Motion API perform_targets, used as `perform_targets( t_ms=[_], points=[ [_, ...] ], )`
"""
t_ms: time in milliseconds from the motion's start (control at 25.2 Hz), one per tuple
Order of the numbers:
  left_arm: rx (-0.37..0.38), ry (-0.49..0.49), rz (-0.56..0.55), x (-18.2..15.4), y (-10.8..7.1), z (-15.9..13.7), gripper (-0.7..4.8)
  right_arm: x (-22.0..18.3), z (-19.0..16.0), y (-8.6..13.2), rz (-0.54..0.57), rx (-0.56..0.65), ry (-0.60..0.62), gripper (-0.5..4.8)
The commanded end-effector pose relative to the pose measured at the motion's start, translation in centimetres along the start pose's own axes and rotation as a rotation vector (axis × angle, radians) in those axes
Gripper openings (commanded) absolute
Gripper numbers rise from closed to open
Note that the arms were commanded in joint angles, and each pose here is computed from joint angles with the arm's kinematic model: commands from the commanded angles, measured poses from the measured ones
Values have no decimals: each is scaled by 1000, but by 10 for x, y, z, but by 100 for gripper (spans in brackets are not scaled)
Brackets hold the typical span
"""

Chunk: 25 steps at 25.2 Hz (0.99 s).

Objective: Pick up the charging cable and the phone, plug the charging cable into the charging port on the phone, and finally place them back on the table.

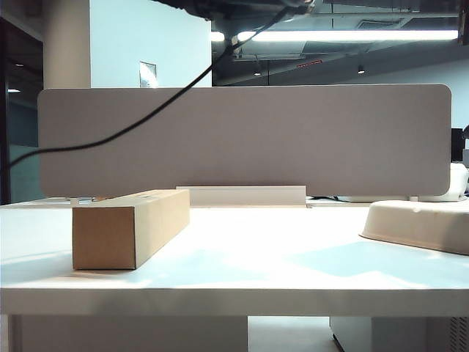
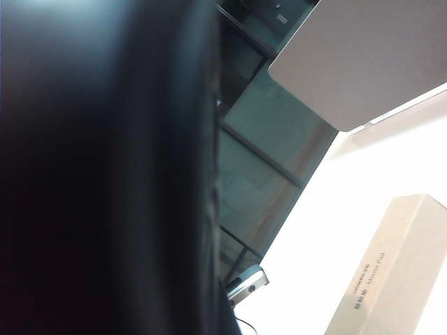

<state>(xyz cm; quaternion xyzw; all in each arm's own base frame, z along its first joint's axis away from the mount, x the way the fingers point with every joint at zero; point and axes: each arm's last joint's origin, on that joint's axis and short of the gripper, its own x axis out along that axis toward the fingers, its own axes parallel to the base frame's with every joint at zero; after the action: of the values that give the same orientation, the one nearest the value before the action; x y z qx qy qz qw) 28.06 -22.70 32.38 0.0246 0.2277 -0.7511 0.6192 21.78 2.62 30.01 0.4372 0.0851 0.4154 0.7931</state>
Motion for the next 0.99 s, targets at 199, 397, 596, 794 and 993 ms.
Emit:
perform_targets(
  t_ms=[199,397,596,794,993],
  points=[
    [45,-68,-55,2,-4,13,-6,1,2,8,62,-13,36,-2],
    [47,-78,-91,2,-5,13,-6,4,-1,10,75,-7,52,-2],
    [49,-76,-102,5,-7,14,-6,8,-6,12,90,0,65,-2],
    [24,-64,-106,6,-6,11,-6,8,-5,14,99,-11,53,-2],
    [13,-58,-108,7,-6,9,-6,8,-5,15,110,-22,49,-2]
  ],
)
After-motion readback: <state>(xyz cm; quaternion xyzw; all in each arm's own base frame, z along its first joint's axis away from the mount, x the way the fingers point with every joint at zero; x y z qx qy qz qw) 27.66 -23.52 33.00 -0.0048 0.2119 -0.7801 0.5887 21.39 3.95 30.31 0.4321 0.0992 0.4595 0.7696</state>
